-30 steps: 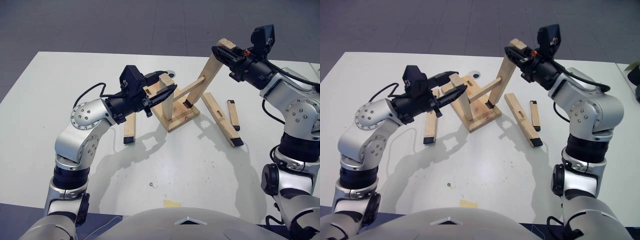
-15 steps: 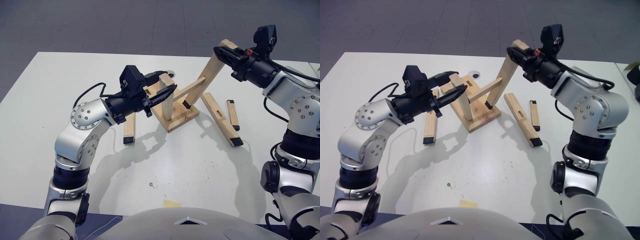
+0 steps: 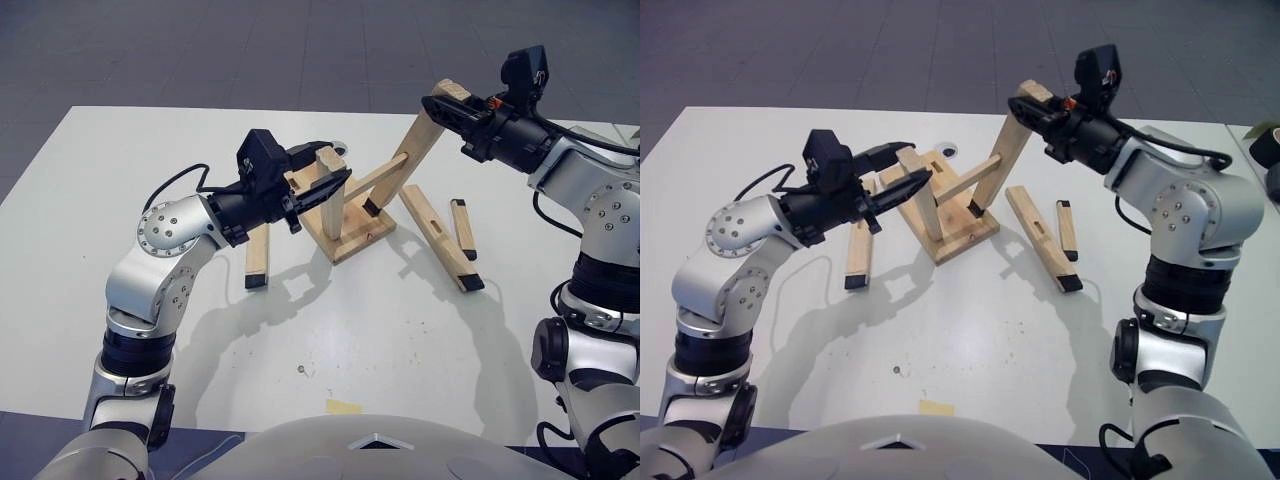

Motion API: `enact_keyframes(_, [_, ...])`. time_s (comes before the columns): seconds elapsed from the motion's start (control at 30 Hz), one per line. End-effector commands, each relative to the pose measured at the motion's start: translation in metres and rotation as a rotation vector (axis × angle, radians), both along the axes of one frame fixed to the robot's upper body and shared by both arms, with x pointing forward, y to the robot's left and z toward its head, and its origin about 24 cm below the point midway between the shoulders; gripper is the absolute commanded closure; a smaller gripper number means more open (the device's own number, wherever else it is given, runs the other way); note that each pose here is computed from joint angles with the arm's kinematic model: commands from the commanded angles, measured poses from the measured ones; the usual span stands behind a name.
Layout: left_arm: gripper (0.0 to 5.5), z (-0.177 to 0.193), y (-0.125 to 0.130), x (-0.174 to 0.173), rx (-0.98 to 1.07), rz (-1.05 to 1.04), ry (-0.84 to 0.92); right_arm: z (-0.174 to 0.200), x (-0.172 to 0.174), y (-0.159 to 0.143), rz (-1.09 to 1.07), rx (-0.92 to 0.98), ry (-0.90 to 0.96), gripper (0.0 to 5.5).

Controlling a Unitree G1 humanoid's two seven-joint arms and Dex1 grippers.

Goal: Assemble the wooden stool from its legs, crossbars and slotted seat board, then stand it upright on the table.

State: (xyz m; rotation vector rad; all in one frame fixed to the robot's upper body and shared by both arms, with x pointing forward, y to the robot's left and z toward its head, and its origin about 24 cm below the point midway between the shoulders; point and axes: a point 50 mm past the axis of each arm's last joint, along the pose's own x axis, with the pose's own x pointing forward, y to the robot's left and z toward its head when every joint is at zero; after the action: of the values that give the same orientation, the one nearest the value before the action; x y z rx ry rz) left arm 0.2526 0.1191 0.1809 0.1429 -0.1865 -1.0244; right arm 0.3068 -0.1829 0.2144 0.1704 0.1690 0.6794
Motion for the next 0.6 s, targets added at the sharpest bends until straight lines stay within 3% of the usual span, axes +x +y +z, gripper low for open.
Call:
enact_keyframes(0.03, [3.48, 0.002, -0.007, 0.001, 0.009, -0.041, -0.009, -0.027, -0.008, 0.025, 0.187, 0.045, 0.185, 4.48])
enact_keyframes(0.3, [3.48, 0.002, -0.008, 0.001, 0.016, -0.049, -0.012, -0.048, -0.011, 0.026, 0.191, -0.096, 0.232, 4.48])
enact_keyframes(0.6, [3.48, 0.001, -0.01, 0.0, 0.012, -0.055, -0.007, -0.12, -0.034, 0.036, 0.129, -0.144, 0.451, 4.47])
